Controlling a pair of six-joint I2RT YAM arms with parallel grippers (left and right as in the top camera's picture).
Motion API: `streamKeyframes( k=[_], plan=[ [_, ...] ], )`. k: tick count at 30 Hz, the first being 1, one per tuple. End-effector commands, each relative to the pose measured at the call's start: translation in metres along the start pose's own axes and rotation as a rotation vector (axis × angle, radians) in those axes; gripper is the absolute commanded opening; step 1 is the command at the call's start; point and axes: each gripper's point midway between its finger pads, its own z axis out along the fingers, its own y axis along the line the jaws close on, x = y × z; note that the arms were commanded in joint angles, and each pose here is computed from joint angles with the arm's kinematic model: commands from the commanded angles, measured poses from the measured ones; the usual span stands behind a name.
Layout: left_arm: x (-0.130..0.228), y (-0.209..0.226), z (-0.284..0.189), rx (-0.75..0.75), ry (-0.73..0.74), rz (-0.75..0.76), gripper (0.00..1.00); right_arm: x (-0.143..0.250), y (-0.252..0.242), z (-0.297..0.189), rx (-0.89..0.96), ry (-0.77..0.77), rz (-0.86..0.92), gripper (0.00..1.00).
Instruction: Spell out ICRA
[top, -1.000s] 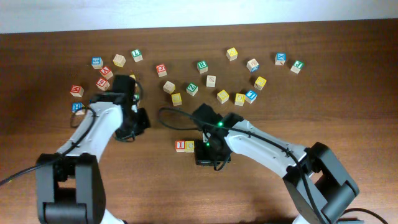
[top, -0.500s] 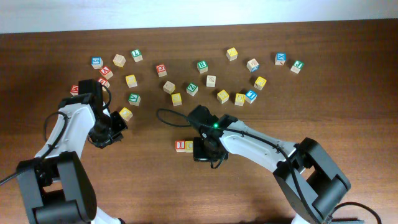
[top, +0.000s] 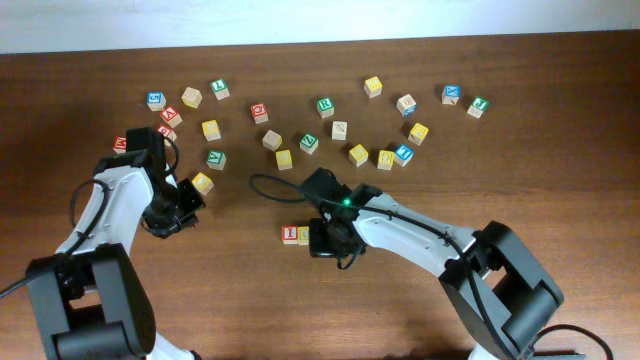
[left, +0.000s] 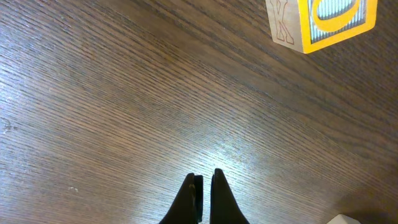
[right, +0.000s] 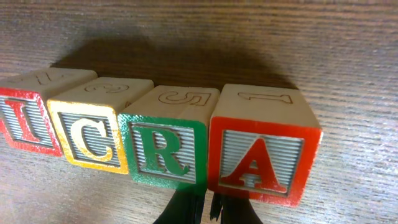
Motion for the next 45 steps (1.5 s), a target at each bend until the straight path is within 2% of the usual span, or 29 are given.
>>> streamKeyframes(
  k=[1, 20, 45],
  plan=[
    [-0.005, -0.003, -0.009, 0.02, -0.026, 0.001, 0.0, -0.004, 0.005, 0.001, 0.018, -0.035, -0.034, 0.04],
    [-0.004, -0.003, -0.009, 0.02, -0.024, 0.01, 0.0, 0.009, 0.029, 0.004, -0.028, -0.034, -0.034, 0.04],
    [-0.003, -0.003, -0.007, 0.019, -0.022, 0.011, 0.0, -0.006, 0.04, 0.003, -0.049, -0.12, -0.056, 0.04]
  ],
)
